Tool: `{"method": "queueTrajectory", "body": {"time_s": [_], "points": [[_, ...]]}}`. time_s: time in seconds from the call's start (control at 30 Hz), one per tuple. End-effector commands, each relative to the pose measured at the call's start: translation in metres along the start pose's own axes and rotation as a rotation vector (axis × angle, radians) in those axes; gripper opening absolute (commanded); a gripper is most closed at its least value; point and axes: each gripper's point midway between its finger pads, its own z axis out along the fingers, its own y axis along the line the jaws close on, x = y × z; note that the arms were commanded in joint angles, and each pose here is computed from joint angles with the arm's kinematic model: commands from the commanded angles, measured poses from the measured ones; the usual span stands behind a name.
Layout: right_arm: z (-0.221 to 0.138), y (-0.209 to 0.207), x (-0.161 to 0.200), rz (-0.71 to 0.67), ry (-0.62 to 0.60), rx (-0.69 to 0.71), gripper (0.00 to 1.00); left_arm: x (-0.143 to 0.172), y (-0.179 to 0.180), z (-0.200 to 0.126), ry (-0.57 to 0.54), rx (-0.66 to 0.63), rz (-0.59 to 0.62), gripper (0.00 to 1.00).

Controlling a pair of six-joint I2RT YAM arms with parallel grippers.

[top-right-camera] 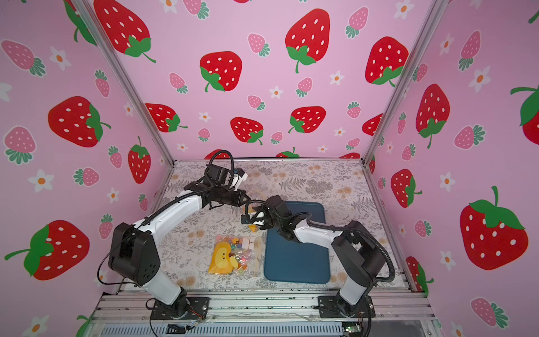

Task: Pour candies out of the ziploc bag
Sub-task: Adjust the ziploc bag at the center of the board, then pick up the ziploc bag from the center of the board.

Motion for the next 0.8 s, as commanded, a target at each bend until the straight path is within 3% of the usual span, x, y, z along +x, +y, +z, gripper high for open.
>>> {"method": "queueTrajectory", "body": {"time_s": [0.0,0.13,0.43,0.6,0.77], "points": [[0.005,-0.006,-0.006,-0.012,-0.016,0.019,0.19,-0.012,-0.014,-0.006,-0.048,0.049,0.044,0.0],[0.004,-0.006,-0.005,-0.015,-0.012,0.02,0.0,-0.012,-0.014,-0.007,-0.05,0.048,0.046,0.0],[-0.012,-0.02,-0.013,-0.01,-0.032,0.061,0.0,-0.011,-0.013,-0.008,-0.058,0.043,0.046,0.03],[-0.026,-0.037,-0.02,0.088,-0.087,0.081,0.0,-0.018,-0.006,-0.019,-0.133,0.0,0.041,0.44],[-0.034,-0.054,-0.025,0.167,-0.111,0.104,0.0,-0.031,0.005,-0.052,-0.302,-0.085,0.05,0.62]]}}
